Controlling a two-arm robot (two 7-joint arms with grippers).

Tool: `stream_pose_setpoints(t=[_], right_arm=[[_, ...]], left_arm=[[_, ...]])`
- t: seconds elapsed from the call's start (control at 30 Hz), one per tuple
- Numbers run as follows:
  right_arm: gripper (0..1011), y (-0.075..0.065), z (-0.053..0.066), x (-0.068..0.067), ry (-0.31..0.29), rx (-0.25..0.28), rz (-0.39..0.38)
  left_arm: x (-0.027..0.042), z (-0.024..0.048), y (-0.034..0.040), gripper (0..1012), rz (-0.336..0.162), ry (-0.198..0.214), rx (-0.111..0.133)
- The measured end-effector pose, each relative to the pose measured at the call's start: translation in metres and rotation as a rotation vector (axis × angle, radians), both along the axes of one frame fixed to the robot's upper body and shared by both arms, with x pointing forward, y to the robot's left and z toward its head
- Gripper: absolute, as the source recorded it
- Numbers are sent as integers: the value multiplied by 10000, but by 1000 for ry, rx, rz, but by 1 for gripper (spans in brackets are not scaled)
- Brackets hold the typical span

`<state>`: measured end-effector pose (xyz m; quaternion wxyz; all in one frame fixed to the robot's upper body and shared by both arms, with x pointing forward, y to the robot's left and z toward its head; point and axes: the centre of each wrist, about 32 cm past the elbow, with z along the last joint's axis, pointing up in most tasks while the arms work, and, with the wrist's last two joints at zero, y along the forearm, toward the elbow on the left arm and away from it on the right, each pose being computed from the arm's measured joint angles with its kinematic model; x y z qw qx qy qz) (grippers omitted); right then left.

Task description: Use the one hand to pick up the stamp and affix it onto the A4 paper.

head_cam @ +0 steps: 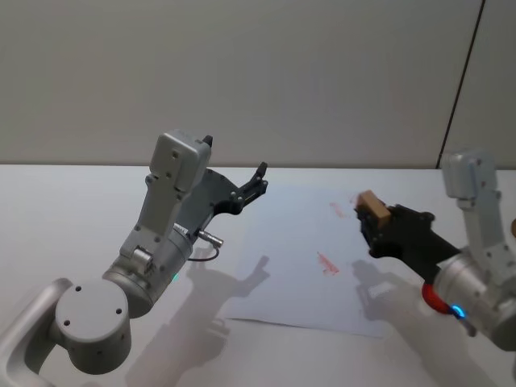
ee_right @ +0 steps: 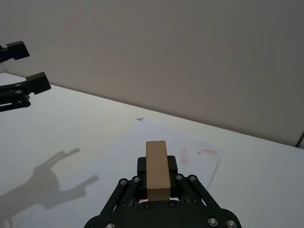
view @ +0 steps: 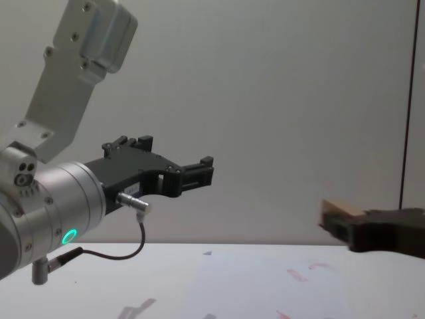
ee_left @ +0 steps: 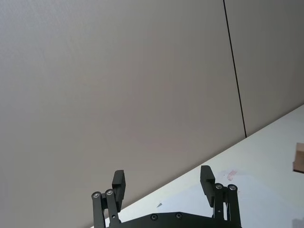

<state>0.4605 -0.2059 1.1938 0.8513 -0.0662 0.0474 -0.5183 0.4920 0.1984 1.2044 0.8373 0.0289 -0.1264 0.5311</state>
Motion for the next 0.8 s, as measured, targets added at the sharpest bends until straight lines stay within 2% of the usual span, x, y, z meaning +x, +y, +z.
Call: stream_pose_setpoints(t=[0.27, 0.8], right_arm=[[221, -201, 33, -152, 20, -49, -74], [221, -462, 38, -353, 58, -135, -188]], left_arm=[[0, 0, 0, 1003, 0, 0, 0], [0, 0, 0, 1003, 0, 0, 0]])
